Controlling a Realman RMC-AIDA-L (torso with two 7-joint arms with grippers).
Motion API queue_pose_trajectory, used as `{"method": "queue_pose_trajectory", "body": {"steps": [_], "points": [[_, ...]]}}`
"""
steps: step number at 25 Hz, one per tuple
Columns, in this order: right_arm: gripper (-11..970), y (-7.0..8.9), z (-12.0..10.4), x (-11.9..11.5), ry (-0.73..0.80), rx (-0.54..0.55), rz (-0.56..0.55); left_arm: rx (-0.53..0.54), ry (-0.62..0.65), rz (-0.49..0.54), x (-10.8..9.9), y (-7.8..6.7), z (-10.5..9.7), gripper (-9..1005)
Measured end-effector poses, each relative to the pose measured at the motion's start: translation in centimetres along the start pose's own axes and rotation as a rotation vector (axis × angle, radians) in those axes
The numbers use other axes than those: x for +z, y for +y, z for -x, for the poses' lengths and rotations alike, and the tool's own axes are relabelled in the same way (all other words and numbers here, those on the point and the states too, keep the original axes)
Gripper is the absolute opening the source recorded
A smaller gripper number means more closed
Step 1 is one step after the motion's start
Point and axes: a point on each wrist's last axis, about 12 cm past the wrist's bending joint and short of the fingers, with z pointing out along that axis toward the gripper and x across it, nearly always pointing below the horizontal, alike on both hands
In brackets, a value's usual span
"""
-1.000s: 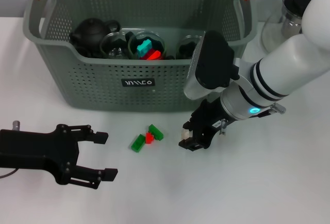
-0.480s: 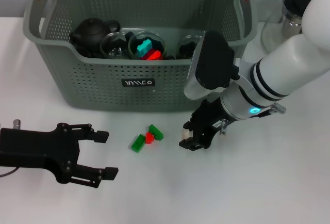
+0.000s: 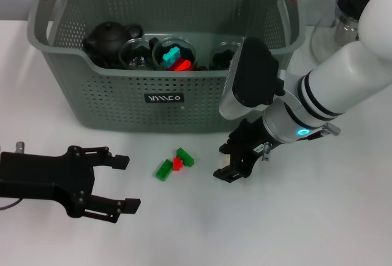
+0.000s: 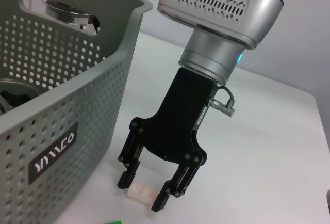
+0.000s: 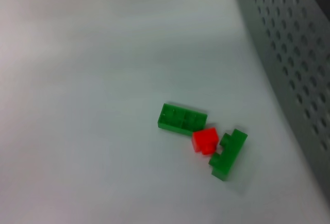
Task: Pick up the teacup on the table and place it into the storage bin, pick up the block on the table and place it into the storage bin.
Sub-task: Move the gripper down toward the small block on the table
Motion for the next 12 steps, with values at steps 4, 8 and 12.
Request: {"method": "queue_pose_trajectory", "body": {"steps": [4, 8, 12], "points": [[568, -0.01, 0.02, -0.01, -0.001, 0.0, 0.0, 0.0, 0.0, 0.0, 0.0, 0.0, 0.0, 917], [568, 0.02, 0.05, -0.03, -0.001, -0.001, 0.002, 0.001, 0.0, 0.0, 0.01, 0.01, 0.03, 917], [569, 0.05, 0.03, -0.05, 0.001, -0.001, 0.005, 0.001, 0.0, 0.0, 0.02, 0.02, 0.04, 917]]}}
